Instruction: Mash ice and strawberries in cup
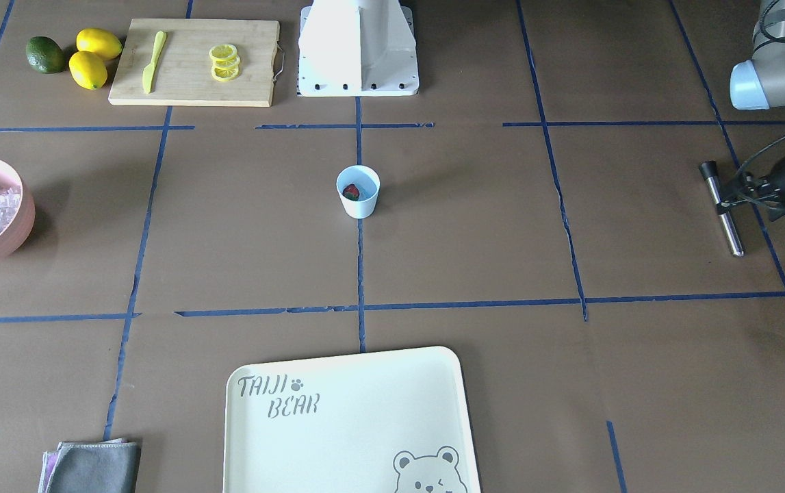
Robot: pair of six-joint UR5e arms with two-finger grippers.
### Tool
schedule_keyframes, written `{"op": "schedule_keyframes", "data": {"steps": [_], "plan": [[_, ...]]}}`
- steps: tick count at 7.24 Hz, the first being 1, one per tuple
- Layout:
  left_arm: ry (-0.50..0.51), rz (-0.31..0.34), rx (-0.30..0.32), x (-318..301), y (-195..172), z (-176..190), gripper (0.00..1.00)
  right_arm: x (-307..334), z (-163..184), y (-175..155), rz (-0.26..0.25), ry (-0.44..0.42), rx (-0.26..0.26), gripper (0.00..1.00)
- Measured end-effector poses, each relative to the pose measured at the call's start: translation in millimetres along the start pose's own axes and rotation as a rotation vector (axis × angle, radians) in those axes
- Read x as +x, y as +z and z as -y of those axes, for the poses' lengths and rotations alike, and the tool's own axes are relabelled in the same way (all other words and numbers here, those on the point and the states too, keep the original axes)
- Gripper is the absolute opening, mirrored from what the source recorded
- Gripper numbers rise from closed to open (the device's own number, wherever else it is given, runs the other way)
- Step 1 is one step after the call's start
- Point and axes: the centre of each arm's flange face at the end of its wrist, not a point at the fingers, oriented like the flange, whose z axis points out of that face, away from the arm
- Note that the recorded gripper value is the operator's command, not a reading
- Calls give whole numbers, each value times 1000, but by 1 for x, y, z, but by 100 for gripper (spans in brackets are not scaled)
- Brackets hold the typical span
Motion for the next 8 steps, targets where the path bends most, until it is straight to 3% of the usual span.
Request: {"op": "schedule_keyframes", "data": {"steps": [1,3,8], "plan": [[-34,9,-11,-38,-37,-11,100,0,0,0,0,1,0,100],[-156,-21,33,-99,-91,-42,100,1,0,1,0,8,-1,100],[-206,-29,55,-127,-93,-71,100,2,0,2,0,14,-4,100]]}}
